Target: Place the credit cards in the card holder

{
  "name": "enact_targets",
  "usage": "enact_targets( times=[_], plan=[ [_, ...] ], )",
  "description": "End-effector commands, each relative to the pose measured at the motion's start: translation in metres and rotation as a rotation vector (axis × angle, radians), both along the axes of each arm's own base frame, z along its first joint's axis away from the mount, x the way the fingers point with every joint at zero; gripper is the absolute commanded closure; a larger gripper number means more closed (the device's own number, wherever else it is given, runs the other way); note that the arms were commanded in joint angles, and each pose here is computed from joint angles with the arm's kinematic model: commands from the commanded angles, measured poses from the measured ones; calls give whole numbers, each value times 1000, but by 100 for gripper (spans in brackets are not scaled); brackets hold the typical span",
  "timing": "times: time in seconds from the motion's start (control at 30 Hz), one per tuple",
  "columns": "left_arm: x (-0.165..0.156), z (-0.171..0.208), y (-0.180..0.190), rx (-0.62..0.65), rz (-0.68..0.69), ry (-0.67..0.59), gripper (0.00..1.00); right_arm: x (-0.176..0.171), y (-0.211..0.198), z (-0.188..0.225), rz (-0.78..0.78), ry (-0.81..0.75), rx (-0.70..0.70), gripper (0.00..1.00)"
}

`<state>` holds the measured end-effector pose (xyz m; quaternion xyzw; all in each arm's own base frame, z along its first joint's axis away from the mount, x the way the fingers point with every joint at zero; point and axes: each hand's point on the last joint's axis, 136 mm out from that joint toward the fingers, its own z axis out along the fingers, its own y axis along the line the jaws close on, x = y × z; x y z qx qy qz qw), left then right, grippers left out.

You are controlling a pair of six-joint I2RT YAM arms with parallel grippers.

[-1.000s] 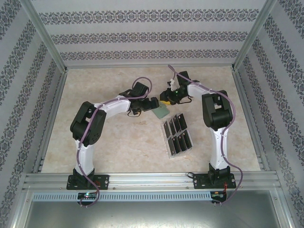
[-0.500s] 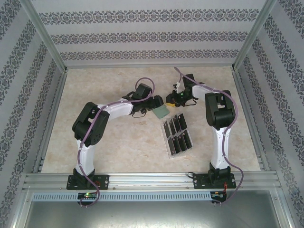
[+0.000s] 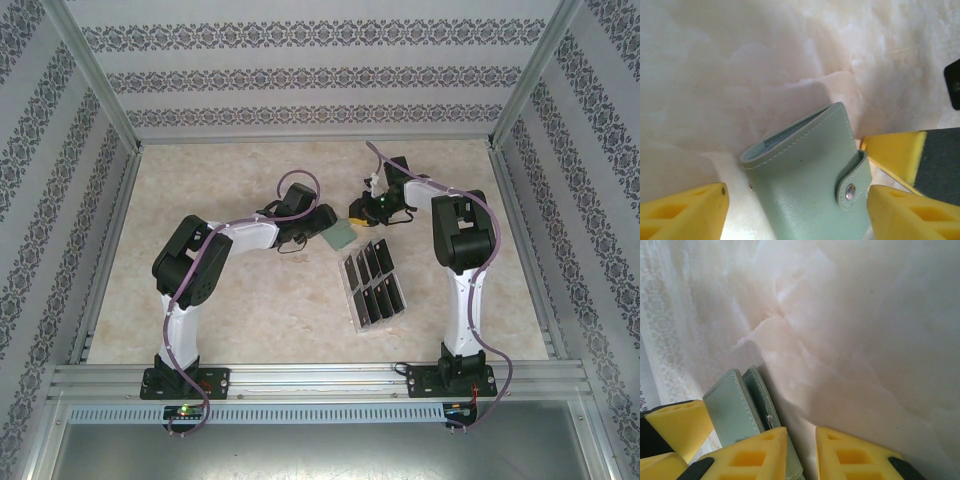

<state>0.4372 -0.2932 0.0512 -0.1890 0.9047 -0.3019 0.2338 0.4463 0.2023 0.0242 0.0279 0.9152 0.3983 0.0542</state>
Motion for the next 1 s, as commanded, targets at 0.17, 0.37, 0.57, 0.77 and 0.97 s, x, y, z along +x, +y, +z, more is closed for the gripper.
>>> enact_targets(
  times=[0.17, 0.37, 0.57, 0.77, 0.97],
  plan=[
    [14, 9, -17, -78, 16, -47, 32, -11, 12, 6, 46, -14, 5, 77],
    [9, 2, -16, -80, 32, -32, 30, -12, 12, 3, 46, -6, 2, 77],
    [3, -5, -8, -49, 46, -26, 26, -11, 13, 3, 46, -8, 1, 77],
    [5, -3, -11, -46, 40, -27, 23, -11, 13, 3, 45, -8, -3, 77],
    [12, -3, -21, -77, 32, -43, 36, -13, 13, 1, 49, -1, -1, 77]
  ],
)
